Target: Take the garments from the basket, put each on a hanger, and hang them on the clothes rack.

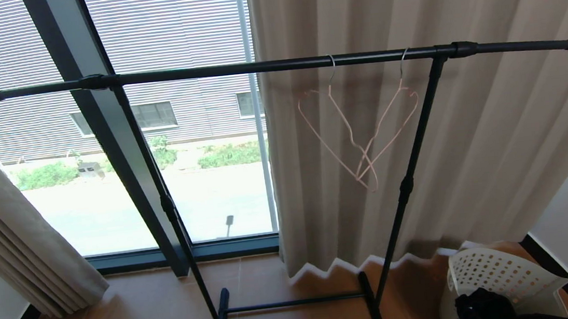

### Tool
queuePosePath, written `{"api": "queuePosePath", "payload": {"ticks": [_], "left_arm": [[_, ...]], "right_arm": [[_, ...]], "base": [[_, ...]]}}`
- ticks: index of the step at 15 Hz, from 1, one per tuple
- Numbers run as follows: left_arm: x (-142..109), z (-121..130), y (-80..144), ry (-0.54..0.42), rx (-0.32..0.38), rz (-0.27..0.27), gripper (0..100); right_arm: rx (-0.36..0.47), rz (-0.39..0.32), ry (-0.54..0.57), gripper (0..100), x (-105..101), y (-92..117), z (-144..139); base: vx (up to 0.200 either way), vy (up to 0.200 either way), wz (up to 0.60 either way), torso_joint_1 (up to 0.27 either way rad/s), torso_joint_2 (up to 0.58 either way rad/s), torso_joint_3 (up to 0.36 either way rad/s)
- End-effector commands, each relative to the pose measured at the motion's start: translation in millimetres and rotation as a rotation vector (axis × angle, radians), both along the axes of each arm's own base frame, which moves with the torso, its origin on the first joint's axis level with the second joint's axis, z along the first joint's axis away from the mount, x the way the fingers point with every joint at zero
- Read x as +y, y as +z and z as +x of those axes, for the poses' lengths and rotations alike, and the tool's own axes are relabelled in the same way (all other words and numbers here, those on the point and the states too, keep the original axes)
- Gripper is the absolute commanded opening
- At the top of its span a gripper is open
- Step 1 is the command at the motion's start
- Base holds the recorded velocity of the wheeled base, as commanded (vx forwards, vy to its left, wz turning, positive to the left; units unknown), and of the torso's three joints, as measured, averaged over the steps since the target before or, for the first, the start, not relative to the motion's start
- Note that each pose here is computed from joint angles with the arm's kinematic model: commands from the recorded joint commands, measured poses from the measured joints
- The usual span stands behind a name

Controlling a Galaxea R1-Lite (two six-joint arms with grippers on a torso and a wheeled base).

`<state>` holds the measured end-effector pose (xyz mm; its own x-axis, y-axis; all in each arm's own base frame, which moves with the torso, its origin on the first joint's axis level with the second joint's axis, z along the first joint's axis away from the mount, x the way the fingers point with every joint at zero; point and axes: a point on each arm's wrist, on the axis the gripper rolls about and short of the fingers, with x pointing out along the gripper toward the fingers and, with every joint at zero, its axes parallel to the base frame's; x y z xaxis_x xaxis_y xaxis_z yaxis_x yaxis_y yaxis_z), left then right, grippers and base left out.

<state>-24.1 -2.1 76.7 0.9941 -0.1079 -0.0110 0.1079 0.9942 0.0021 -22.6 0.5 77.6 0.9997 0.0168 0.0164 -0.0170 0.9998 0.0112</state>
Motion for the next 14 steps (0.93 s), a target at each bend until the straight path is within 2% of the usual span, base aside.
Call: {"api": "queuePosePath", "payload": {"ticks": [1,14], "left_arm": [[0.0,0.1,-0.1,-0.001,0.001,0.000,100],[0.0,0.1,-0.1,-0.001,0.001,0.001,100]], "right_arm": [[0.001,0.001,0.000,100,0.0,0.1,0.1],[-0.002,-0.004,0.002,100,0.0,0.2,0.0]], "base": [[0.000,0.000,0.00,0.000,0.00,0.000],[0.000,0.000,0.00,0.000,0.00,0.000]]}}
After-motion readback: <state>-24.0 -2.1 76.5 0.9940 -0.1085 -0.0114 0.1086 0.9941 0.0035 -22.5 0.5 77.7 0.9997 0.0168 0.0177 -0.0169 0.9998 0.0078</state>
